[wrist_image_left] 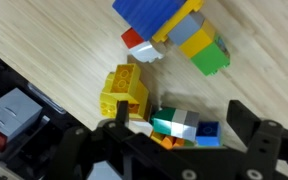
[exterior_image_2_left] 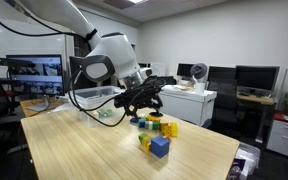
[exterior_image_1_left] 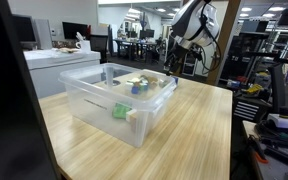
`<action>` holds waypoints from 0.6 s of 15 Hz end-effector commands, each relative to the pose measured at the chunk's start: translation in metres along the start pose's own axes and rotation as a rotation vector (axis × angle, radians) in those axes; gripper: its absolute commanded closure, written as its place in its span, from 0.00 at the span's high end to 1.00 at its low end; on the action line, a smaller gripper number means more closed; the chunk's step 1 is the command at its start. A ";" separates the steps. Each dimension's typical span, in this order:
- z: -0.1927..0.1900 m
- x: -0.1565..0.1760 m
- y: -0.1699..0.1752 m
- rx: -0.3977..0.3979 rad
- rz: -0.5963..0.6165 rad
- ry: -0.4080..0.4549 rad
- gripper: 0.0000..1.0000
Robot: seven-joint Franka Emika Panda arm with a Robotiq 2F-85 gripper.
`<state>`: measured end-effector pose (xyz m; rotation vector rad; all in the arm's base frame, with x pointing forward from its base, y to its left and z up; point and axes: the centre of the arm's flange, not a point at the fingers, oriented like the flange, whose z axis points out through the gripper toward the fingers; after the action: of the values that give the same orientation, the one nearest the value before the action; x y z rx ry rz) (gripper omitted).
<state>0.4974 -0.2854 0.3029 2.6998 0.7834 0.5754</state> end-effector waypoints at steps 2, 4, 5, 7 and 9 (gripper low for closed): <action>0.012 -0.045 -0.004 0.103 -0.230 -0.039 1.00; 0.019 -0.059 -0.006 0.145 -0.319 -0.059 1.00; 0.023 -0.063 -0.007 0.162 -0.364 -0.069 1.00; 0.031 -0.067 -0.012 0.190 -0.459 -0.086 1.00; 0.039 -0.064 -0.017 0.210 -0.564 -0.101 1.00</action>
<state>0.4577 -0.3152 0.2536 2.5776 1.3861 0.2977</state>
